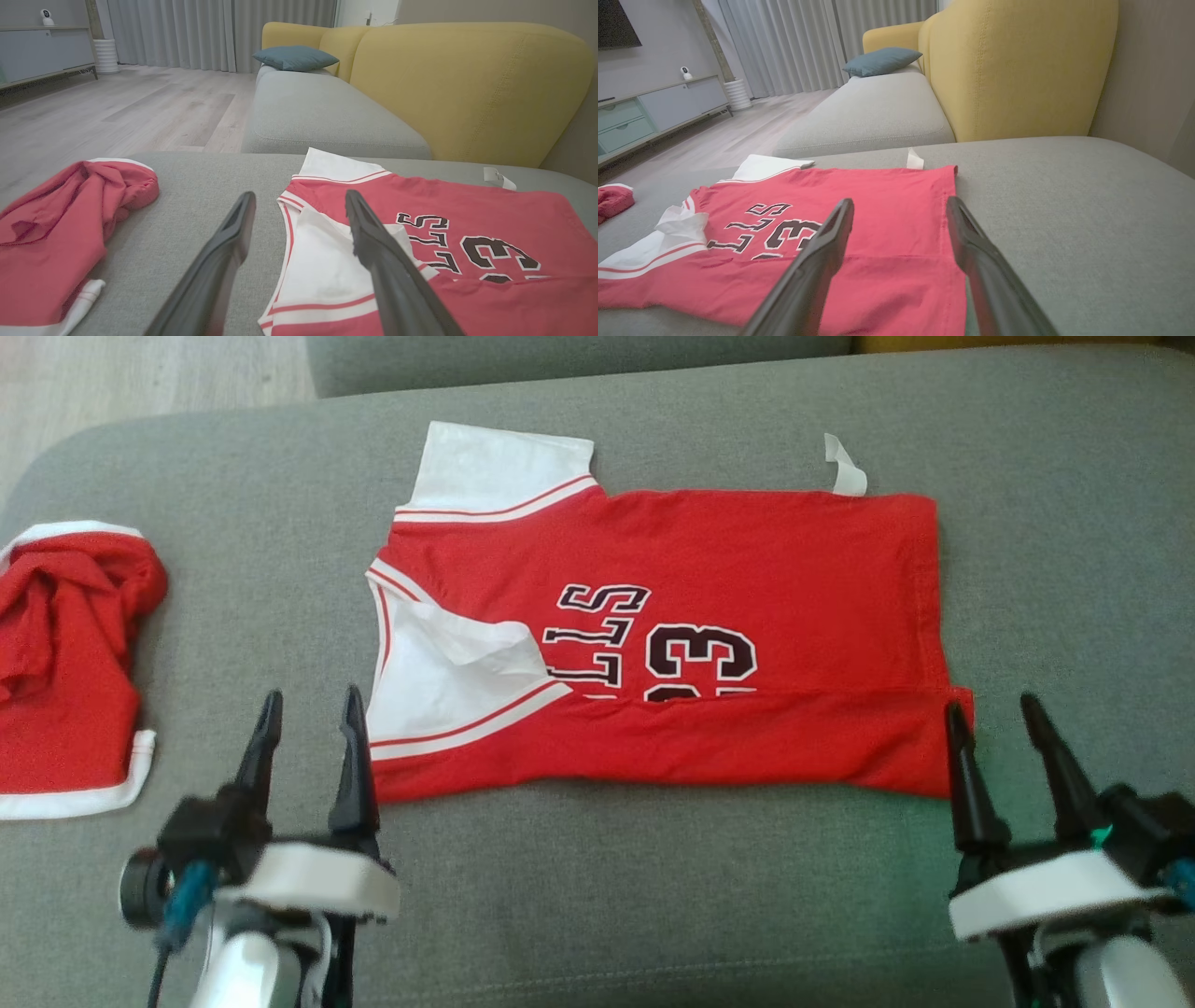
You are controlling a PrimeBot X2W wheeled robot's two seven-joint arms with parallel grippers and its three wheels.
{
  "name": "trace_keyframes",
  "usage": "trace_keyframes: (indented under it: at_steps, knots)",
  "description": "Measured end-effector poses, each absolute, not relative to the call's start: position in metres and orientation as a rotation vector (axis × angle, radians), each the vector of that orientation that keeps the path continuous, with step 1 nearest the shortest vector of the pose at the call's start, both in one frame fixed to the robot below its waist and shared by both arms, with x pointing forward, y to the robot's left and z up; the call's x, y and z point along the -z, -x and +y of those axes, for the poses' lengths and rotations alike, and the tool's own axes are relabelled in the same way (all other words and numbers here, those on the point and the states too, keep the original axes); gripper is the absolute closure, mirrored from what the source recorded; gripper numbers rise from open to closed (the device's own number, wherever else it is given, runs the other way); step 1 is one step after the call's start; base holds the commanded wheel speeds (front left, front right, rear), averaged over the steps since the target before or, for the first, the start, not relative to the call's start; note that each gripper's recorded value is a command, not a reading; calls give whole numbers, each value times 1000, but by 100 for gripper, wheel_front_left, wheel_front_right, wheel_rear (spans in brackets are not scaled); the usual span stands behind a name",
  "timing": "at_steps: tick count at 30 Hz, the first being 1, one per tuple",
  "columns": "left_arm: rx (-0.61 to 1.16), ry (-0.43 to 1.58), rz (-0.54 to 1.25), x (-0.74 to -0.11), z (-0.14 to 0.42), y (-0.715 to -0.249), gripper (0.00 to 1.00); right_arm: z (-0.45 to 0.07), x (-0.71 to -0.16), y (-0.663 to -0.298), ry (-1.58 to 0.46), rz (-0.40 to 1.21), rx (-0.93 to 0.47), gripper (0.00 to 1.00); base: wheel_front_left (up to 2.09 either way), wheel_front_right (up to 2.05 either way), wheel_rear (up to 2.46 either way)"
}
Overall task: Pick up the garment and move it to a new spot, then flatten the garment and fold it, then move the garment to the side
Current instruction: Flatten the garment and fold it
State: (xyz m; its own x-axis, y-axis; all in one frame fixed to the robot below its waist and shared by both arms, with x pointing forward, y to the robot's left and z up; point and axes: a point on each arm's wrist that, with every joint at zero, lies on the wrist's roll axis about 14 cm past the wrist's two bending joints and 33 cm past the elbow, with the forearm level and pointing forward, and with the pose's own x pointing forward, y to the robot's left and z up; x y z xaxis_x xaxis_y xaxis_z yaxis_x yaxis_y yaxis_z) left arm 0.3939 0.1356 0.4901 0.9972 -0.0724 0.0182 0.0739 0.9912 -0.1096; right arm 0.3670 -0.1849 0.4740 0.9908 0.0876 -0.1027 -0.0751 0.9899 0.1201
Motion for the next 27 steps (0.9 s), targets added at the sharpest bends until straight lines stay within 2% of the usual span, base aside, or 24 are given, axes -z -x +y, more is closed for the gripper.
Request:
trace_keyframes:
  at_steps: [7,19,23,27]
  knots:
    - [52,118,13,-483,139,-369,0,-176,-472,-351,-135,132,-86,0,0,0,0]
    - [54,126,44,-474,137,-363,0,-173,-479,-351,-138,122,-89,0,0,0,0]
    - [98,141,139,-451,128,-365,0,-170,-463,-350,-137,199,-100,0,0,0,0]
    - [116,159,256,-426,125,-376,0,-173,-430,-344,-121,346,-110,0,0,0,0]
